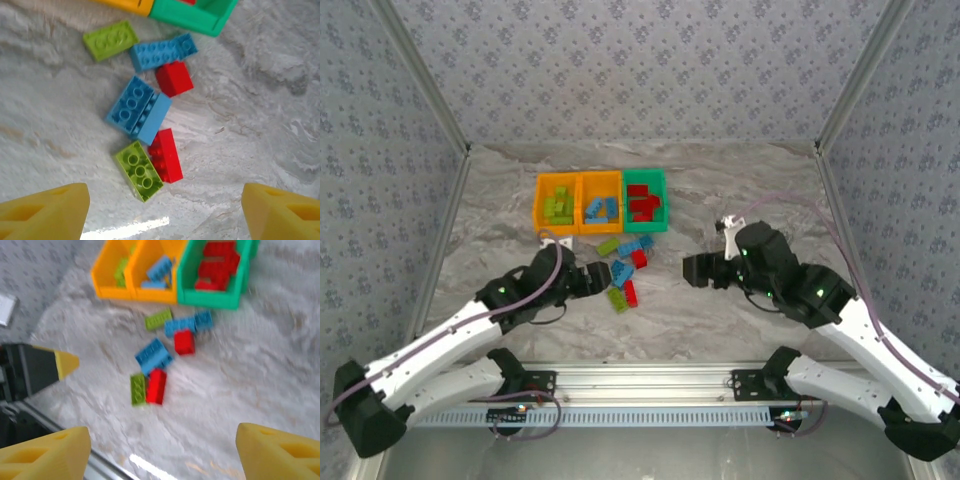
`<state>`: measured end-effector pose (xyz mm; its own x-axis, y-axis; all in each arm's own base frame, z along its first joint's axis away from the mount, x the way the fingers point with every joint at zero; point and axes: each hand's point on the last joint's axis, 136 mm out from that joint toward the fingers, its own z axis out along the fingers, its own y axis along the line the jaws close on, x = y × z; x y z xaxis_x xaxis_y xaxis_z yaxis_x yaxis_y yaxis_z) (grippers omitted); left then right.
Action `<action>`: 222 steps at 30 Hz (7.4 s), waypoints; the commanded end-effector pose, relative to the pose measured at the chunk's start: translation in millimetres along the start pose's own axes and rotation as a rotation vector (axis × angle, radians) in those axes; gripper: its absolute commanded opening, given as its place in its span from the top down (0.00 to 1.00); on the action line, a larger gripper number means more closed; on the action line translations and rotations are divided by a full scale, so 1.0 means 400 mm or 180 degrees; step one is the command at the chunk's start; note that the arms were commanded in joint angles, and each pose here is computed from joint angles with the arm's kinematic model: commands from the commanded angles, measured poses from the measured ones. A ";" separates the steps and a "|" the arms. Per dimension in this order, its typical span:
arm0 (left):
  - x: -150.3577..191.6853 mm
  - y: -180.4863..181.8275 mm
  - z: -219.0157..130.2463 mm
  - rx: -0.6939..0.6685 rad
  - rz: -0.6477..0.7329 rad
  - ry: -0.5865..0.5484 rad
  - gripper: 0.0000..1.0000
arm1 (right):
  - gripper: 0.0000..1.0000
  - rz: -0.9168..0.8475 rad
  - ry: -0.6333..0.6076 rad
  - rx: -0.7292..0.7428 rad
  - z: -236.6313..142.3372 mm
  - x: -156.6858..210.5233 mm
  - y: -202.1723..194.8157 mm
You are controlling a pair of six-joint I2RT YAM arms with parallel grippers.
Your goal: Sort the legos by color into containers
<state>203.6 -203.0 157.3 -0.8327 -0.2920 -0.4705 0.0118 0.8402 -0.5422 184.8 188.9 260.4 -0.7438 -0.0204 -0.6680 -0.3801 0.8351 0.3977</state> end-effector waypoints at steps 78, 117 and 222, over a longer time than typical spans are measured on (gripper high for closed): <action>-0.471 -0.016 -0.074 -0.0182 0.0262 -0.0791 0.47 | 0.04 -0.0098 0.0397 0.0120 0.107 0.130 0.093; 0.006 -0.018 -0.157 0.1106 0.3652 -0.0260 0.01 | 0.77 -0.0442 0.0987 0.0895 0.515 0.231 0.078; -0.110 -0.163 0.225 -0.0462 0.2133 -0.0149 0.66 | 0.00 0.0026 0.0163 -0.0030 -0.005 0.099 0.031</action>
<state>270.5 -299.6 114.3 -0.7030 0.3153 -0.6375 0.4600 0.8852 -0.0694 149.3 194.5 222.6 -0.8025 -0.0632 -0.5933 -0.3487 0.8566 0.3804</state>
